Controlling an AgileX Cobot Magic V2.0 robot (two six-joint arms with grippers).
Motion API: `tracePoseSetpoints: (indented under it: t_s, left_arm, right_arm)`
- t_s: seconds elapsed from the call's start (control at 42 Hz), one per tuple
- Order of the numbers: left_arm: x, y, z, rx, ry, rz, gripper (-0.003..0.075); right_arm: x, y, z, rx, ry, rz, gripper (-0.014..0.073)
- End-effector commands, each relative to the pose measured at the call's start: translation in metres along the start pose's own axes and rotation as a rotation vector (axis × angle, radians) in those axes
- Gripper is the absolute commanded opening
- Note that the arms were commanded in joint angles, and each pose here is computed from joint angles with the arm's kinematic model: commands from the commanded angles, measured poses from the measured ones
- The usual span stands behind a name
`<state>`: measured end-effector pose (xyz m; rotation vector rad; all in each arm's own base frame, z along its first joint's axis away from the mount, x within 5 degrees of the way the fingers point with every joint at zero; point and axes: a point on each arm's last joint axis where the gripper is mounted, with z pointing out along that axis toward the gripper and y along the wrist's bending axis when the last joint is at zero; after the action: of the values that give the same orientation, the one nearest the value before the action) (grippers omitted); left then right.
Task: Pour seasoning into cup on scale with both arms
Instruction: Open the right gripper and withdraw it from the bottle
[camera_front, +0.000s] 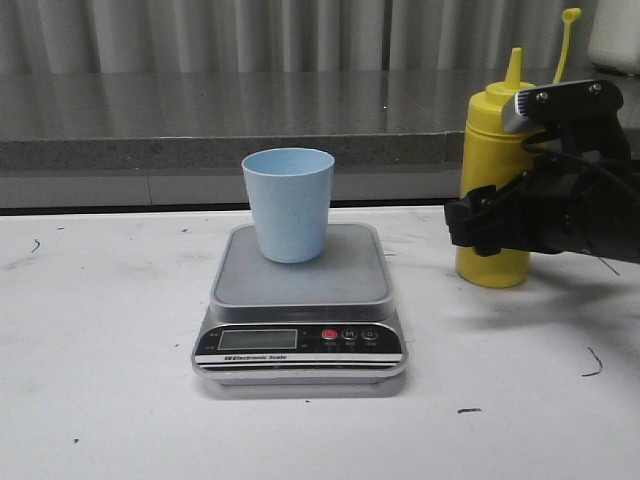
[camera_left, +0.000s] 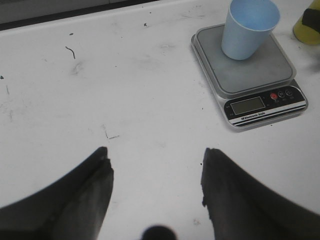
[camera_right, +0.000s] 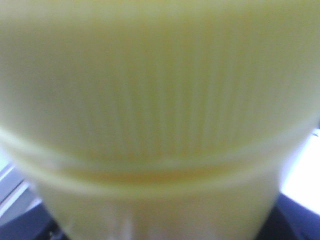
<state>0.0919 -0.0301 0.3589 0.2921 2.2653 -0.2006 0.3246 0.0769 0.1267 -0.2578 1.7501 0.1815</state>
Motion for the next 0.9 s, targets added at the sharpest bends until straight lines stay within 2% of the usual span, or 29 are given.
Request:
tracePoseSetpoints:
  t_s: [0.0,0.167,0.214,0.595,0.714,0.881]
  left_arm:
    - [-0.011,-0.001,-0.005,0.009,-0.090,-0.012,0.0386]
    - [-0.011,-0.001,-0.005,0.009,-0.090,-0.012,0.0386]
    - [-0.011,-0.001,-0.005,0.009,-0.090,-0.012,0.0386]
    - [-0.011,-0.001,-0.005,0.009,-0.089,-0.012,0.0386]
    - [-0.011,-0.001,-0.005,0.009,-0.089,-0.012,0.0386]
    - [-0.011,-0.001,-0.005,0.009,-0.089,-0.012,0.0385]
  right_arm:
    - [-0.031,-0.005,0.000,0.032,-0.191,-0.001,0.0367]
    - [-0.029,-0.005,-0.001,0.032,-0.168,0.001,0.0580]
    - [-0.028,-0.005,-0.001,0.032,-0.151,0.001,0.0615]
    - [-0.034,-0.003,-0.041,0.032,-0.096,0.011,0.0614]
    - [-0.035,-0.002,-0.062,0.028,0.020,0.036,0.0614]
    - [-0.045,0.006,-0.092,-0.009,0.308,0.060,0.0614]
